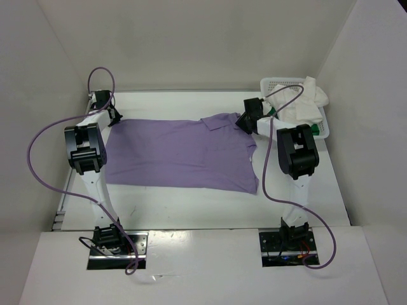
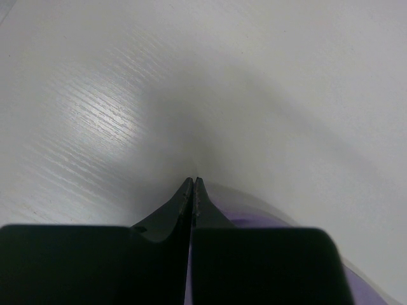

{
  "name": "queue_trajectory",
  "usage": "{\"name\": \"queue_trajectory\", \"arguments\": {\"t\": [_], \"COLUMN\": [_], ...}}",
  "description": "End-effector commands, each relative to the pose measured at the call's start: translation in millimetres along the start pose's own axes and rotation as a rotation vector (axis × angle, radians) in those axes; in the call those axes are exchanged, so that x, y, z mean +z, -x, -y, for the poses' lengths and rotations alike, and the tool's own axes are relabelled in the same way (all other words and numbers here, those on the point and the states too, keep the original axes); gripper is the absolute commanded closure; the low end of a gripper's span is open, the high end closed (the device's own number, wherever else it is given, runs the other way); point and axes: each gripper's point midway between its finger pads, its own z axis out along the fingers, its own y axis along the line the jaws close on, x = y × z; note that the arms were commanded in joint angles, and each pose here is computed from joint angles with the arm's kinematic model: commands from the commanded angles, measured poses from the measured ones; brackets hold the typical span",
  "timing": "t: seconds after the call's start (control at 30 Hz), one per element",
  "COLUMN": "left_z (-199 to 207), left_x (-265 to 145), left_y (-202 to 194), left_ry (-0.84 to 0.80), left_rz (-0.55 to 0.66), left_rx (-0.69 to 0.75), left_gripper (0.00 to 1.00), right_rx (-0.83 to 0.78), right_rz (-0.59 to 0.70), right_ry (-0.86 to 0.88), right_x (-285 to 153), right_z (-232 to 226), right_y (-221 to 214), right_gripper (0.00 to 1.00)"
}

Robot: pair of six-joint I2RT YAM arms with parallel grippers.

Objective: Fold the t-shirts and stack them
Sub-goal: Pick up the 1/3-folded T-shirt from the center of the board, then fold the 1/3-folded T-shirt at the center of the board.

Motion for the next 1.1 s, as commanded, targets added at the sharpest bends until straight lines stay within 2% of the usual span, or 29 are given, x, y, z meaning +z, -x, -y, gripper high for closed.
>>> {"name": "queue_trajectory", "arguments": {"t": [0.0,0.4,0.8,1.07], "left_z": [3,5,2,3], "left_x": [-8,-8,-8,-20], "left_y": [-6,-6,-12,-5], "left_ry": [-0.008,-0.016,-0.008,-0.016], "left_rz": [-0.028,-0.032,-0.048,-0.032], "left_rx": [0.002,0.002,0.004,0.002], "left_gripper": [1.00,1.00,1.00,1.00], "right_rx": [0.030,0.041,0.026,0.009], "right_rz": [0.040,0.030,0.056,0.113], "right_ry": [0.066,0.100,0.096,0.130], "right_x": [-14,-16,-27,-56], "right_z": [-17,-26,-34,-46], "right_y": [19,20,35,58], "right_gripper": [0.60,0.73,0.97,1.00]}}
